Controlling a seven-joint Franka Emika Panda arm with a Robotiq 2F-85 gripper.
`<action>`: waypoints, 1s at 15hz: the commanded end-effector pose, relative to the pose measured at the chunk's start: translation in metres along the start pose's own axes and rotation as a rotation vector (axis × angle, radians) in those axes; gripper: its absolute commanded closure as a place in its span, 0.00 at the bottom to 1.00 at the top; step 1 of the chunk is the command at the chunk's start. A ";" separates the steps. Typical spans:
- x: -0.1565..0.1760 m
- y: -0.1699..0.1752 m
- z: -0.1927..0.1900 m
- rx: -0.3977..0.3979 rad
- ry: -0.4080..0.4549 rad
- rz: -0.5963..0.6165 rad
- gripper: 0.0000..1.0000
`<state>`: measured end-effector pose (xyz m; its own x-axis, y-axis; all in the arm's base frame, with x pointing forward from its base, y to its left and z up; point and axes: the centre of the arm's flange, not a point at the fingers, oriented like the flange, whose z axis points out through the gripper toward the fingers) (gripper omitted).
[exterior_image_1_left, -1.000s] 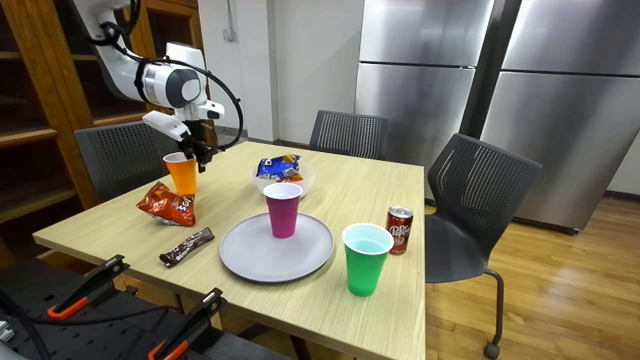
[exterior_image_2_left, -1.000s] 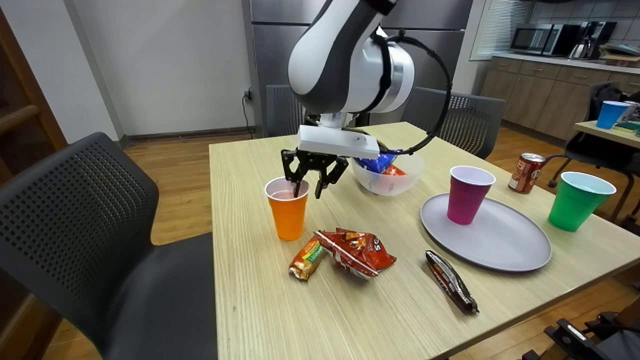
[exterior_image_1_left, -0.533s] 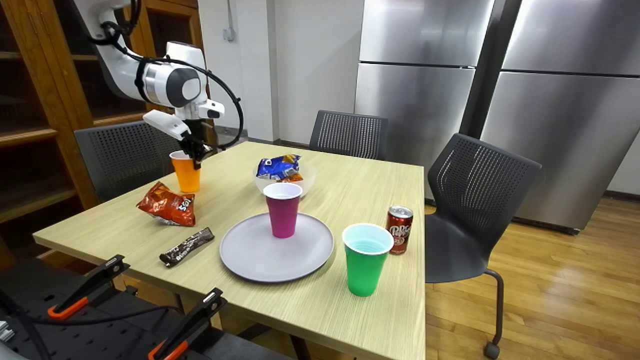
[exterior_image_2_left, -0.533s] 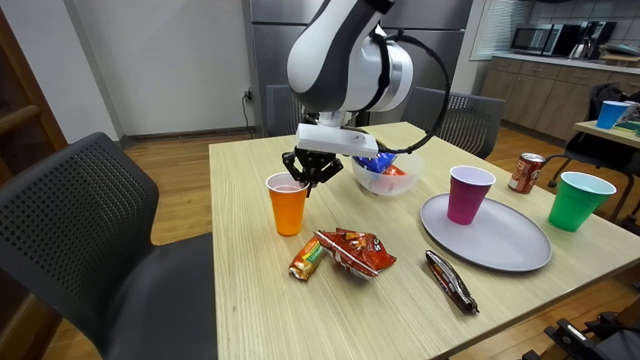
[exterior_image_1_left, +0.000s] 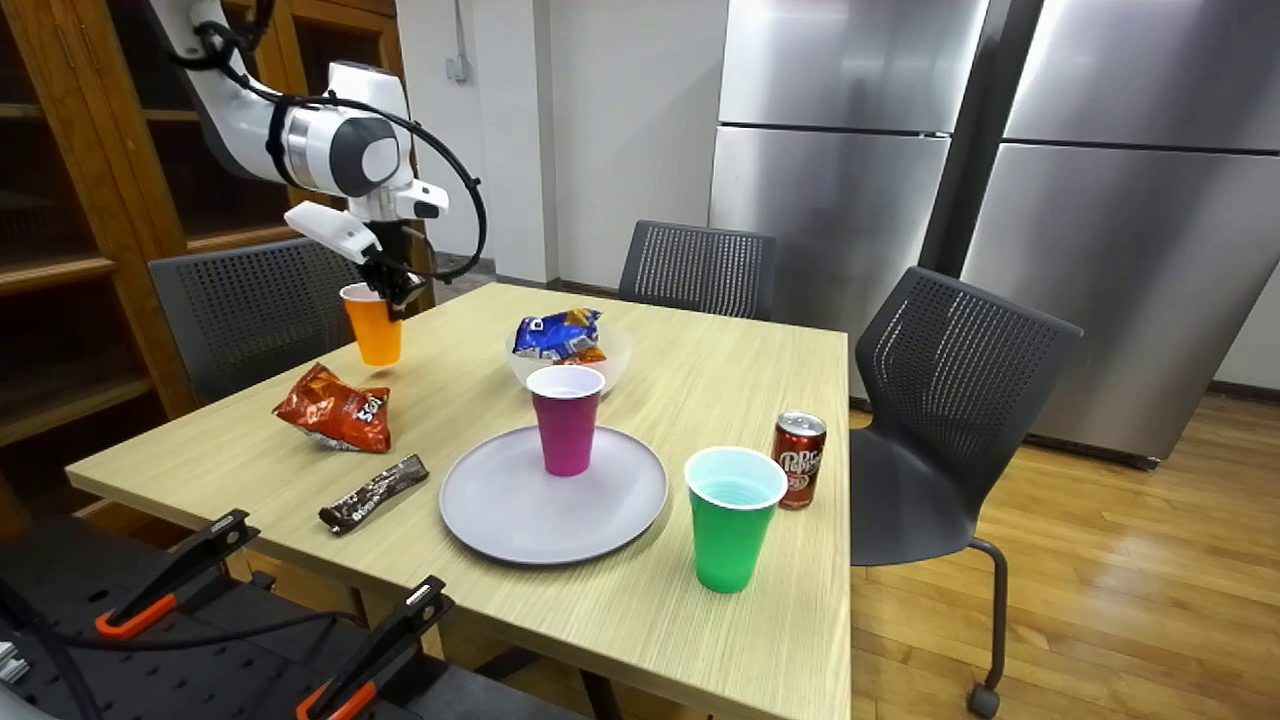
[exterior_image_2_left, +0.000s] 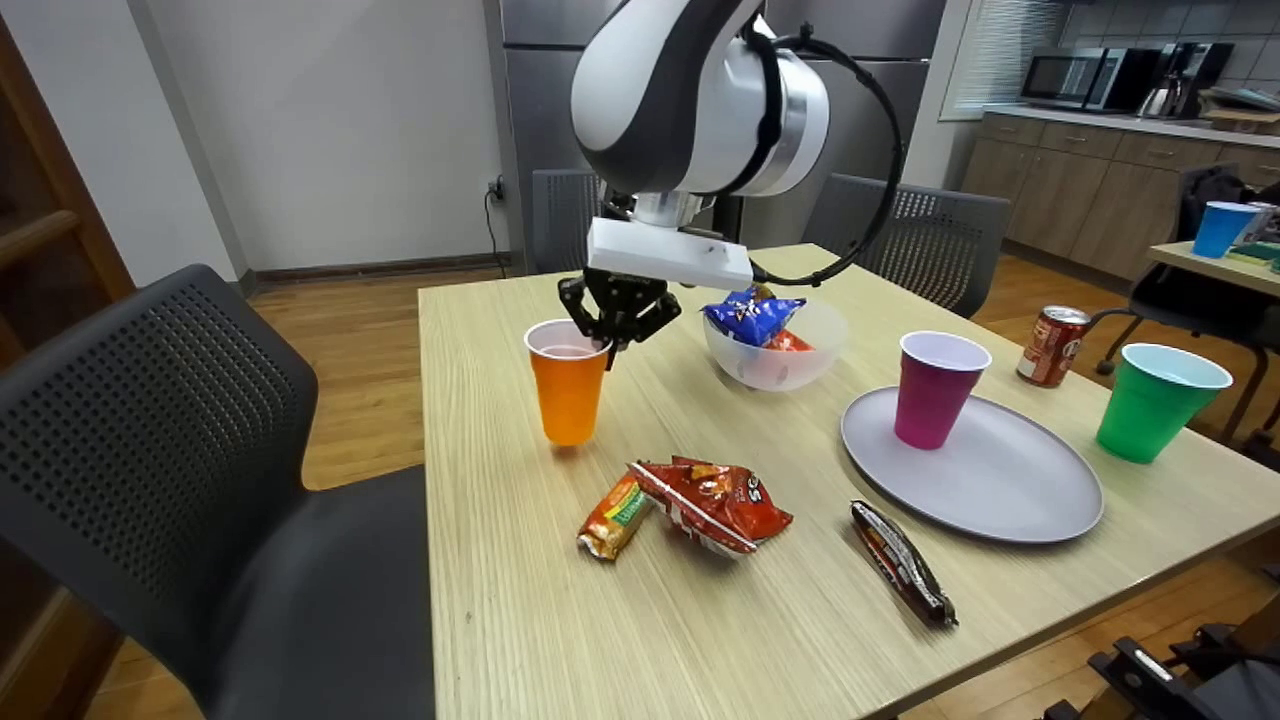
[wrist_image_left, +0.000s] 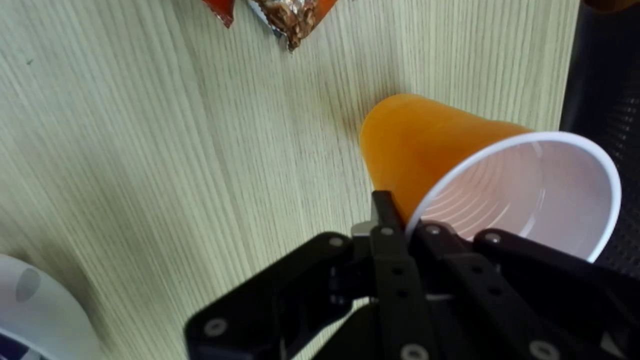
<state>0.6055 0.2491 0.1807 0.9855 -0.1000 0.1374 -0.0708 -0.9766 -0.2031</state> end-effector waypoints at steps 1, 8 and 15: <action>-0.006 0.005 -0.038 0.021 0.026 0.015 0.99; -0.009 0.037 -0.078 0.030 0.072 0.054 0.99; -0.032 0.077 -0.098 0.002 0.081 0.088 0.99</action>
<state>0.5805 0.1781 0.2438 0.9622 -0.1938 0.1915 -0.1522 -0.9653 -0.2122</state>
